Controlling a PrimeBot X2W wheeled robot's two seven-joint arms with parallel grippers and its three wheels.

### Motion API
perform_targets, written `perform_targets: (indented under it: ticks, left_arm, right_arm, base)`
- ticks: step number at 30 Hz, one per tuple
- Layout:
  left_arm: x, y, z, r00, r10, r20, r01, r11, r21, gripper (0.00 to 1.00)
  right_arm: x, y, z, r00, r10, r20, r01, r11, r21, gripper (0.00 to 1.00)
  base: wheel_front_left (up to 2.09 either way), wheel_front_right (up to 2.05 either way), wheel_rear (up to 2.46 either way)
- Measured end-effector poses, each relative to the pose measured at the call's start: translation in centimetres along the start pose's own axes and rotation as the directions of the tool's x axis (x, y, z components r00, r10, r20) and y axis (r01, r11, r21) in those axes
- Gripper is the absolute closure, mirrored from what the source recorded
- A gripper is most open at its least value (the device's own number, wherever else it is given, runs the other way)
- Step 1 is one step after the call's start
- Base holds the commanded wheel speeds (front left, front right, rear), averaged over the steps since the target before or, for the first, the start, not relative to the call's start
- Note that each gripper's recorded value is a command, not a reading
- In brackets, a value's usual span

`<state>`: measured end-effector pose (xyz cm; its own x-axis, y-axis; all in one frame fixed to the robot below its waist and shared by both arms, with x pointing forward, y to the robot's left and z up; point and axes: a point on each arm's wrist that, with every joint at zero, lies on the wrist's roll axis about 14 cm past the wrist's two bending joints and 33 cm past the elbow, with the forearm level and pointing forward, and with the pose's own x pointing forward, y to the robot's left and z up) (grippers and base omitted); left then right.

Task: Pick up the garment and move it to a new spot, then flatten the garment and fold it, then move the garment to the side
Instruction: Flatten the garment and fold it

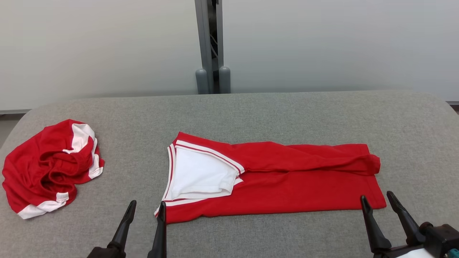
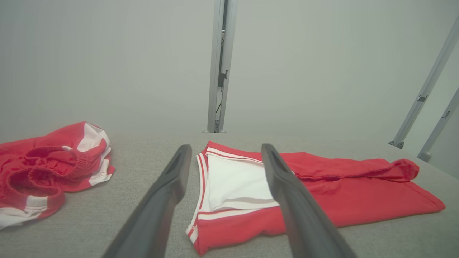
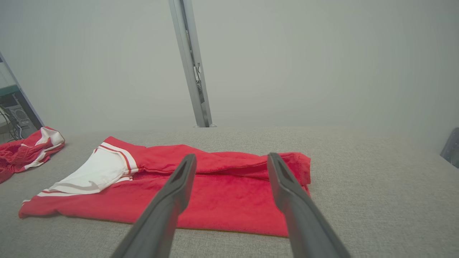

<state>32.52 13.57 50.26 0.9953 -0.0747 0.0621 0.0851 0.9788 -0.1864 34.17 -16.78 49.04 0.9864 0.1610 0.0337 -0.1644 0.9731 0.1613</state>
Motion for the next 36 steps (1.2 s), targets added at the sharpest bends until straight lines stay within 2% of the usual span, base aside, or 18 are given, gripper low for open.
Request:
perform_targets:
  ticks: [13,19,22,26,33,36]
  left_arm:
    - [0.2,0.2,-0.2,1.0,-0.009,-0.003,0.009,1.0,-0.016,0.0]
    - [0.4,-0.4,-0.6,1.0,-0.026,-0.015,0.025,0.999,-0.035,0.0]
    - [0.9,-1.1,-0.8,0.999,-0.048,-0.021,0.047,0.998,-0.038,0.0]
    - [1.6,-1.8,-1.0,0.997,-0.075,-0.028,0.074,0.997,-0.032,0.0]
    - [3.6,-2.8,-2.0,0.991,-0.126,-0.05,0.125,0.992,-0.021,0.0]
    - [4.1,-2.7,-2.8,0.99,-0.123,-0.07,0.122,0.992,-0.021,0.0]
  right_arm:
    - [-0.6,-0.2,-0.4,1.0,-0.024,-0.008,0.024,1.0,0.016,0.0]
    - [-0.4,-1.7,-1.6,0.995,-0.092,-0.04,0.095,0.993,0.063,0.0]
    - [-0.1,-4.2,-3.2,0.978,-0.19,-0.088,0.2,0.973,0.119,0.0]
    - [1.5,-5.9,-4.2,0.961,-0.244,-0.127,0.261,0.955,0.142,0.0]
    - [5.7,-8.1,-6.3,0.923,-0.315,-0.219,0.36,0.908,0.212,0.0]
    - [7.3,-8.3,-7.4,0.911,-0.317,-0.263,0.377,0.9,0.22,0.0]
  base:
    - [0.0,0.0,0.0]
    - [0.0,0.0,0.0]
    - [0.0,0.0,0.0]
    - [0.0,0.0,0.0]
    - [0.0,0.0,0.0]
    - [0.0,0.0,0.0]
